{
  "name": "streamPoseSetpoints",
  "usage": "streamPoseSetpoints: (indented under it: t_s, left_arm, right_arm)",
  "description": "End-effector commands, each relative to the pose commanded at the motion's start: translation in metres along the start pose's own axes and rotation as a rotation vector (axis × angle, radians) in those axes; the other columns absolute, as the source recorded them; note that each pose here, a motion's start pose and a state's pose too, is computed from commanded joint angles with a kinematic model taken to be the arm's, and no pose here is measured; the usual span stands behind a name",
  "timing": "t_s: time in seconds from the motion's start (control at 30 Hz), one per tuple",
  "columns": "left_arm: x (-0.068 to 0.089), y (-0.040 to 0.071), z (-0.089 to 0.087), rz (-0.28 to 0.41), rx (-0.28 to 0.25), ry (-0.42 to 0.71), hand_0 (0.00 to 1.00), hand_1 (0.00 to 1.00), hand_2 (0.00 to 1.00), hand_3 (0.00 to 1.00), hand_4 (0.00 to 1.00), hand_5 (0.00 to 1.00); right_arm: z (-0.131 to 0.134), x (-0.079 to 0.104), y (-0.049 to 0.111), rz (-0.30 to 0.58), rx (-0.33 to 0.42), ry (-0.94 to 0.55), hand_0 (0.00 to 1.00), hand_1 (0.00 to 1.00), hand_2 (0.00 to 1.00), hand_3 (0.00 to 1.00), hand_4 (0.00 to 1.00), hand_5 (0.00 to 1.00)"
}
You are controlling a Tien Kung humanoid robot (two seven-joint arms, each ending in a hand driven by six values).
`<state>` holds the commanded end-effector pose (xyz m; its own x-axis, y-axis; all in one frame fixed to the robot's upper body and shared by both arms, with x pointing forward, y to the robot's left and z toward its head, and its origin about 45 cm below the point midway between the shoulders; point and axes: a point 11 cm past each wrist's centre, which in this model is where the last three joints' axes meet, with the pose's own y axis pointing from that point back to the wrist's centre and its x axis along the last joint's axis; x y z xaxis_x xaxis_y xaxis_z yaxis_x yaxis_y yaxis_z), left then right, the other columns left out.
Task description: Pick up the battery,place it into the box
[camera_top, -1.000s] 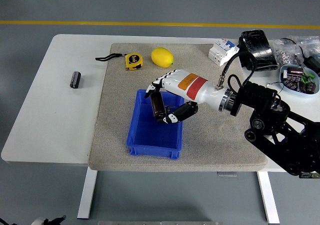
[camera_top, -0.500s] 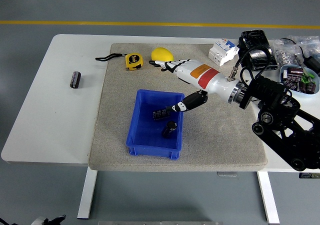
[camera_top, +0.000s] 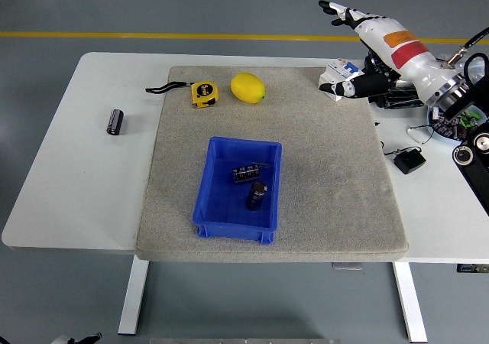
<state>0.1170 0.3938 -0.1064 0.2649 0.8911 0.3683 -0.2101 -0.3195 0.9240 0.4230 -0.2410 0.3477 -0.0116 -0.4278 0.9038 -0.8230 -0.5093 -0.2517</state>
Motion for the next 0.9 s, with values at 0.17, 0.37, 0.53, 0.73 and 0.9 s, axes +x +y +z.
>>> streamPoseSetpoints:
  t_s: [0.17,0.37,0.53,0.73,0.9]
  left_arm:
    - [-0.002,0.000,-0.003,-0.004,0.006,-0.002,0.632,0.586,0.702,0.693,0.708,0.704]
    - [-0.004,0.000,-0.005,-0.010,0.012,-0.006,0.633,0.589,0.703,0.694,0.708,0.705]
    - [-0.005,0.000,-0.004,-0.012,0.008,-0.004,0.641,0.592,0.706,0.694,0.708,0.705]
    - [-0.005,0.000,0.002,-0.013,-0.004,-0.009,0.643,0.597,0.710,0.694,0.708,0.707]
    - [-0.004,0.000,0.004,-0.011,-0.010,-0.009,0.644,0.600,0.711,0.697,0.706,0.708]
  right_arm:
    - [0.027,0.013,0.019,0.041,-0.087,0.000,0.837,0.830,0.956,0.998,0.998,0.239]
    - [0.066,0.016,0.051,0.074,-0.220,-0.019,0.839,0.830,0.955,0.998,0.998,0.245]
    - [0.091,0.016,0.079,0.093,-0.318,-0.035,0.839,0.829,0.955,0.998,0.998,0.246]
    - [0.122,0.007,0.109,0.141,-0.444,-0.177,0.836,0.829,0.953,0.998,0.998,0.250]
    - [0.127,0.004,0.120,0.218,-0.466,-0.293,0.820,0.818,0.941,0.998,0.998,0.271]
